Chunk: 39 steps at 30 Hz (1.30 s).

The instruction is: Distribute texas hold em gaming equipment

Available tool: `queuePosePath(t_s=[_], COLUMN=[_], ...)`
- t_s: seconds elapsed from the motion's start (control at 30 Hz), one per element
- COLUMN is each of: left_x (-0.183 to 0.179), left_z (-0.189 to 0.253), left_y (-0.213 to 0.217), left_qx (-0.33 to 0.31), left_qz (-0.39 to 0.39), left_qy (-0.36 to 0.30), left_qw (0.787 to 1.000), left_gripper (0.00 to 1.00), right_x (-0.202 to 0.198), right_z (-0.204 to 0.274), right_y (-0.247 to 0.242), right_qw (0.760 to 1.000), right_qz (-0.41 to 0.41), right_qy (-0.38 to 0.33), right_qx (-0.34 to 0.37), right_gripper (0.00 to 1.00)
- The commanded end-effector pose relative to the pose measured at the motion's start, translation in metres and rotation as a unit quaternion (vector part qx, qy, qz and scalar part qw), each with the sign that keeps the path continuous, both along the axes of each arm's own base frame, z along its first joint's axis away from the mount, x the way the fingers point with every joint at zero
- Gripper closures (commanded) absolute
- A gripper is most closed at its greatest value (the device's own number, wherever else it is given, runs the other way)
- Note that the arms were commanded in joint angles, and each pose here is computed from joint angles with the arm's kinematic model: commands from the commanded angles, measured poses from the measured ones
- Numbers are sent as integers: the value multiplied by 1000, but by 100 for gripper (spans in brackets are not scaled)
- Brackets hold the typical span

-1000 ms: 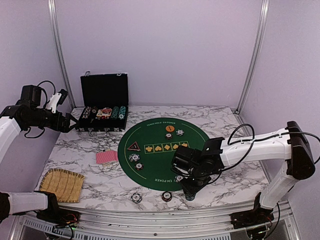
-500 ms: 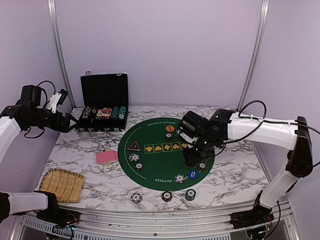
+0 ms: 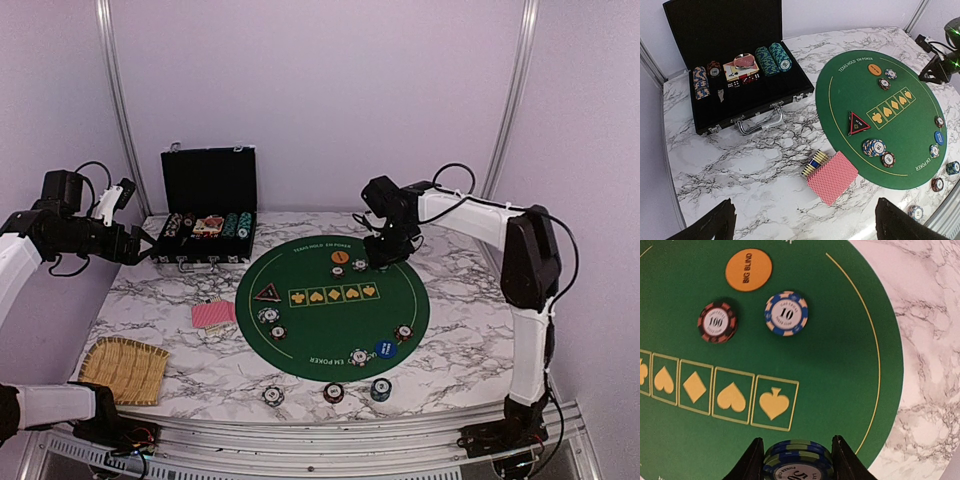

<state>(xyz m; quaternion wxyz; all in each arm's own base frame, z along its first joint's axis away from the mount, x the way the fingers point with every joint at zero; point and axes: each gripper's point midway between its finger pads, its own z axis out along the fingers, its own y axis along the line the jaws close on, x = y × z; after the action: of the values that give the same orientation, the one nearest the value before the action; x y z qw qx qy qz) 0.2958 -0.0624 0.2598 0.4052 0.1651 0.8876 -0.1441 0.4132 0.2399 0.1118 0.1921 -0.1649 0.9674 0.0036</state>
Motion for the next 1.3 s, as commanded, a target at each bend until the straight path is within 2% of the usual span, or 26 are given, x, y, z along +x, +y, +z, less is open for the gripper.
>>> queuePosePath(t_s=[0.0, 0.3, 0.87, 1.1, 1.17, 1.27], left_x=[-4, -4, -1, -1, -2, -2], left_z=[1, 1, -7, -7, -6, -6], left_y=[-1, 0, 0, 0, -1, -1], left_qx=[-3, 5, 9, 8, 6, 6], left_qz=[-4, -5, -9, -10, -11, -11], left_qy=[4, 3, 14, 14, 13, 13], left_qw=[1000, 1000, 1000, 1000, 1000, 1000], left_gripper=[1, 1, 1, 1, 1, 1], right_x=[59, 119, 130, 128, 128, 130], right_z=[-3, -39, -93, -93, -88, -71], right_y=[2, -18, -21, -25, -25, -25], right_qw=[999, 998, 998, 998, 998, 998], right_qz=[-8, -50, -57, -62, -61, -61], right_qy=[-37, -32, 0, 5, 2, -10], right_qx=[7, 13, 29, 26, 26, 29], right_gripper=[76, 78, 74, 43, 31, 27])
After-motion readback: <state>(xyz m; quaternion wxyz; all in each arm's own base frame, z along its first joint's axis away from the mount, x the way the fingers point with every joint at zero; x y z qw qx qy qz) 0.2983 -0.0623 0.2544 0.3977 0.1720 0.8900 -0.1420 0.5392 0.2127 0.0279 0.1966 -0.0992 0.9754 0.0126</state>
